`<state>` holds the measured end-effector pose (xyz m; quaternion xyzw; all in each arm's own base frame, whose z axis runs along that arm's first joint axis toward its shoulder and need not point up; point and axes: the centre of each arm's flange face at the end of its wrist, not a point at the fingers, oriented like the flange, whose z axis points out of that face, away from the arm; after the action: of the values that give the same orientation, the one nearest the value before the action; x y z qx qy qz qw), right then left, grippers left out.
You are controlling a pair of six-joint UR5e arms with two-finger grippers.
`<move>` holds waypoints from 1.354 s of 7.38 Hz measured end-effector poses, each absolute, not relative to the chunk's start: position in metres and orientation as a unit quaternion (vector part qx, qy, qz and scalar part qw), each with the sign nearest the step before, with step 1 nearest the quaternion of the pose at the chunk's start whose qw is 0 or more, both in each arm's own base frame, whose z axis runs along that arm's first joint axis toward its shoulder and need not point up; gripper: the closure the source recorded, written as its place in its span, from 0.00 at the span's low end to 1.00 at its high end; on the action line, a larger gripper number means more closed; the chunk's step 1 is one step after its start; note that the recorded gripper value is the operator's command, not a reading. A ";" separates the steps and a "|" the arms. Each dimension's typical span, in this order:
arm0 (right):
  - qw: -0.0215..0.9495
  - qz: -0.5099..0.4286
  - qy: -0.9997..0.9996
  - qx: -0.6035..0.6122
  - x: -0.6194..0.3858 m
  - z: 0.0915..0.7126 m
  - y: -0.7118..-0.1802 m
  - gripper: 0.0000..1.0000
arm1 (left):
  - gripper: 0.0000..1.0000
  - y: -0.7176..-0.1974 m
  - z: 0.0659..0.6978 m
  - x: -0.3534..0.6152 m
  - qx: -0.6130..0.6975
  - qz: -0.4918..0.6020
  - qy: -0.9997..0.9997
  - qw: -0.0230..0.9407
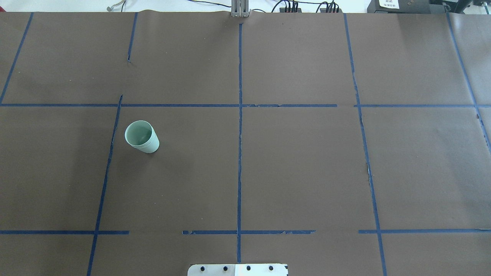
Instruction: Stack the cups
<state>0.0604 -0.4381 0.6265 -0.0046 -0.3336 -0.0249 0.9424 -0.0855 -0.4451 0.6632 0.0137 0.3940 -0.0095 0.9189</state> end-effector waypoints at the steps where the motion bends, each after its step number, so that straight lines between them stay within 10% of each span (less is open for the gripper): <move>1: 0.942 -0.025 -0.334 -0.004 0.060 0.626 -0.438 0.00 | 0.00 -0.445 0.663 -0.085 0.013 -0.010 0.398 0.917; 10: 0.942 -0.025 -0.334 -0.004 0.060 0.626 -0.438 0.00 | 0.00 -0.453 0.656 -0.086 0.021 -0.005 0.391 0.920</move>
<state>0.0603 -0.4381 0.6263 -0.0044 -0.3337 -0.0251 0.9423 -0.0862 -0.4528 0.6558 0.0205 0.3913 -0.0047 0.9200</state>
